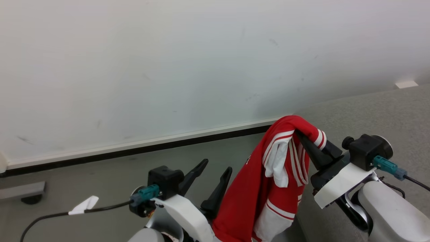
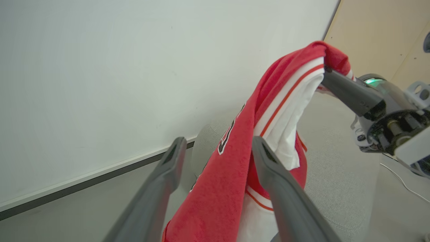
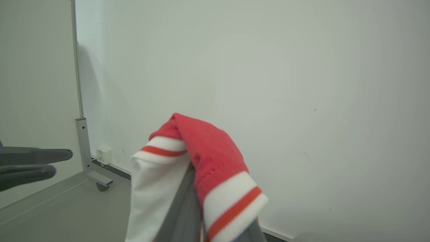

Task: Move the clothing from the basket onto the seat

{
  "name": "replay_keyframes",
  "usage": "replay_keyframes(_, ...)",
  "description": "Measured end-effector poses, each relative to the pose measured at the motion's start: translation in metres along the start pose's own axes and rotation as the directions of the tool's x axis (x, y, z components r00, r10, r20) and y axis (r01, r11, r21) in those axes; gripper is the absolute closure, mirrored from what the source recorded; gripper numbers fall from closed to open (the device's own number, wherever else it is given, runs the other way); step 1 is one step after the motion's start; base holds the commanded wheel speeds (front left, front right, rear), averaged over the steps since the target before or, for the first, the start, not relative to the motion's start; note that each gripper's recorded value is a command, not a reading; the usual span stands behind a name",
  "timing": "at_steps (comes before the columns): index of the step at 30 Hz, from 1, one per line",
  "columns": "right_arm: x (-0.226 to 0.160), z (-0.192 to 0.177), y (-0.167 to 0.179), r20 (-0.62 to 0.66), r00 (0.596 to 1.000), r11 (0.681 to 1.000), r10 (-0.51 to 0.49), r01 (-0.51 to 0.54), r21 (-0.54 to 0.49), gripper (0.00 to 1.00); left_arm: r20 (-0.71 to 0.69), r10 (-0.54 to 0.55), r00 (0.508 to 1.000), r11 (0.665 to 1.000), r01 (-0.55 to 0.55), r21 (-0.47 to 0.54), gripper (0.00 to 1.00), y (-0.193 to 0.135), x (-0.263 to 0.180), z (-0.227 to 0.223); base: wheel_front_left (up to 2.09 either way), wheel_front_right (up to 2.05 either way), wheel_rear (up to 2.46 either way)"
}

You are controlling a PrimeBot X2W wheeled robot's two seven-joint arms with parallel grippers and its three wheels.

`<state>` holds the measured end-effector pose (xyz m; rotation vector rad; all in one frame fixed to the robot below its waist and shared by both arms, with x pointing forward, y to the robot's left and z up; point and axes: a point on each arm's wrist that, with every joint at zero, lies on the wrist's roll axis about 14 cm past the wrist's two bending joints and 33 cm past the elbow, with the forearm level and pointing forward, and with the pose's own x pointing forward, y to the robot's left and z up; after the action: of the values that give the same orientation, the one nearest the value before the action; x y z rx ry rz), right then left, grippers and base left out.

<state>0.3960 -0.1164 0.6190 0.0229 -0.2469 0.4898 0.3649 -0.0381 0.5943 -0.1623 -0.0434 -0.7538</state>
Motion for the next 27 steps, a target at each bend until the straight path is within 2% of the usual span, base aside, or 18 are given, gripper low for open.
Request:
replay_keyframes(12, -0.04, 0.034, -0.057, 0.057, 0.986, 0.984, -0.155, 0.159, -0.079, 1.0, -0.028, -0.165, 0.986, 0.986, 0.164, -0.043, 0.0, -0.046, 0.033, -0.018, 0.0, 0.0, 0.0)
replay_keyframes(19, -0.073, 0.043, -0.091, 0.061, 0.963, 0.956, -0.263, 0.269, -0.117, 1.0, -0.038, -0.284, 0.958, 0.957, 0.28, -0.077, 0.0, -0.079, 0.053, -0.027, 0.0, 0.0, 0.0)
replay_keyframes(27, -0.086, 0.041, -0.13, 0.049, 0.927, 0.918, -0.372, 0.375, -0.13, 1.0, -0.057, -0.366, 0.929, 0.927, 0.359, -0.107, 0.0, -0.092, 0.074, -0.039, 0.0, 0.0, 0.0)
